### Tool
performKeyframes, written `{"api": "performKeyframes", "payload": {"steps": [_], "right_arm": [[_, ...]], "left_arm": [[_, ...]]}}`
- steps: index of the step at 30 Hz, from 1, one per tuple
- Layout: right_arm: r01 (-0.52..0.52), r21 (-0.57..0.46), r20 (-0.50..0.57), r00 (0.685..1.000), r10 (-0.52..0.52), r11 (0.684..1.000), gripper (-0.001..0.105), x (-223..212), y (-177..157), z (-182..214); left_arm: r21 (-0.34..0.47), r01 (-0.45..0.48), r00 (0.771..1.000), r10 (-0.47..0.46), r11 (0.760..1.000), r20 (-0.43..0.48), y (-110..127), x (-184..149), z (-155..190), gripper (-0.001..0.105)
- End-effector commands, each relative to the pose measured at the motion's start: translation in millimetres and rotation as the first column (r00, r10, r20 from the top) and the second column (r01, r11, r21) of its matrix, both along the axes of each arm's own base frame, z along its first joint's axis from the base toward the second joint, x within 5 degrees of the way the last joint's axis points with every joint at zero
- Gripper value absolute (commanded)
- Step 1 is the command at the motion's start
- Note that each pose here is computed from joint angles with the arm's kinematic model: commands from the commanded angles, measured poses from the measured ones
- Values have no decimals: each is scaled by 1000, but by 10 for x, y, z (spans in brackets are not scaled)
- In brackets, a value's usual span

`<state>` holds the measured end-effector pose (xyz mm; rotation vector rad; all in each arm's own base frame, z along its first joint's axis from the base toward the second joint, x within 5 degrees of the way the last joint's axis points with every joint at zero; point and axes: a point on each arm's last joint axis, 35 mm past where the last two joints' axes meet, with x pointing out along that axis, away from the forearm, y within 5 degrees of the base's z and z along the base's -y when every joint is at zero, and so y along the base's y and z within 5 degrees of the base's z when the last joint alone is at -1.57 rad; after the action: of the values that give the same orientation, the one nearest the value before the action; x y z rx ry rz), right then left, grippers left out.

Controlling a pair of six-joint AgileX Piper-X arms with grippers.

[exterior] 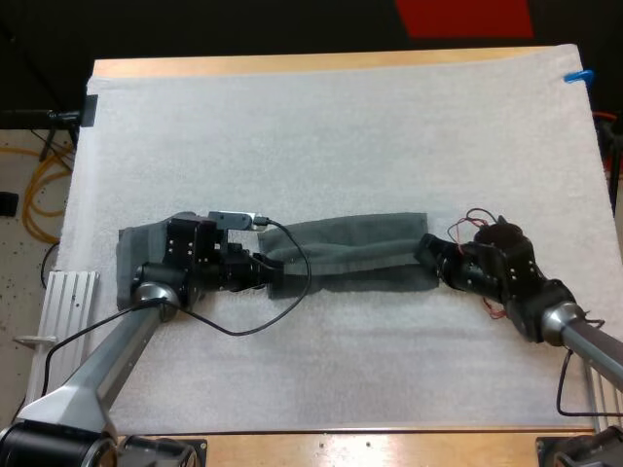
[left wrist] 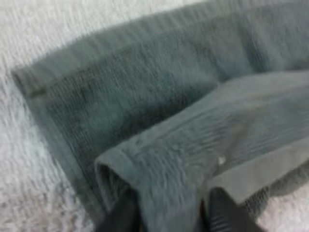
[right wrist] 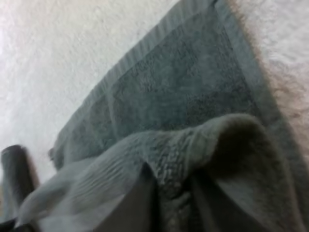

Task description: Pick towel from pile fold and stack

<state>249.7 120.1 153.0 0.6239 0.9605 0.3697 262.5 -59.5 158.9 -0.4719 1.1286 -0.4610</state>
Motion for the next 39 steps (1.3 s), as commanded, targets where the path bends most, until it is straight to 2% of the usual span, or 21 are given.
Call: {"api": "performKeyframes", "payload": {"steps": [1,3,5,10,13,17,21,24,26,29,31,33,34,36,38,39], "right_arm": [[-29,27,39,999,27,999,34,38,8,30],[-61,54,79,995,56,997,56,76,35,30],[-85,46,143,987,78,995,65,113,45,59],[-127,15,310,944,116,992,64,212,78,207],[-154,-28,386,910,152,988,64,289,109,320],[-181,-83,478,856,199,980,64,390,152,531],[-189,-109,546,809,218,976,64,412,161,753],[-189,-101,574,791,212,977,64,377,148,882],[-199,-108,562,796,225,974,64,330,145,917],[-249,-158,535,792,295,955,64,217,154,962],[-286,-210,532,769,355,935,61,148,175,1009],[-323,-292,521,736,433,900,46,45,202,1090],[-328,-310,510,735,447,892,41,16,211,1116],[-349,-396,467,720,514,849,14,-75,251,1214],[-386,-451,424,700,574,805,0,-120,283,1296],[-402,-467,390,706,591,788,0,-142,298,1333]], "left_arm": [[21,-12,1000,12,1000,21,12,21,10,42],[26,-18,999,17,999,41,12,39,19,43],[13,-5,998,4,1000,57,3,64,51,43],[17,56,984,-58,998,168,-23,189,200,43],[39,89,963,-96,995,253,-37,281,376,43],[67,102,919,-120,993,375,-39,316,709,43],[90,62,874,-98,994,476,-12,228,1031,43],[89,51,845,-90,995,526,10,103,1233,43],[87,49,834,-88,995,544,26,-2,1350,43],[87,49,830,-89,995,550,54,-184,1492,43],[100,57,826,-103,993,554,73,-306,1564,43],[127,73,819,-132,989,558,96,-454,1632,43],[131,76,821,-136,989,555,103,-500,1648,44],[137,82,834,-143,987,532,127,-653,1686,50],[139,85,849,-145,987,509,143,-758,1700,56],[143,84,857,-144,986,494,153,-814,1703,59]]}}
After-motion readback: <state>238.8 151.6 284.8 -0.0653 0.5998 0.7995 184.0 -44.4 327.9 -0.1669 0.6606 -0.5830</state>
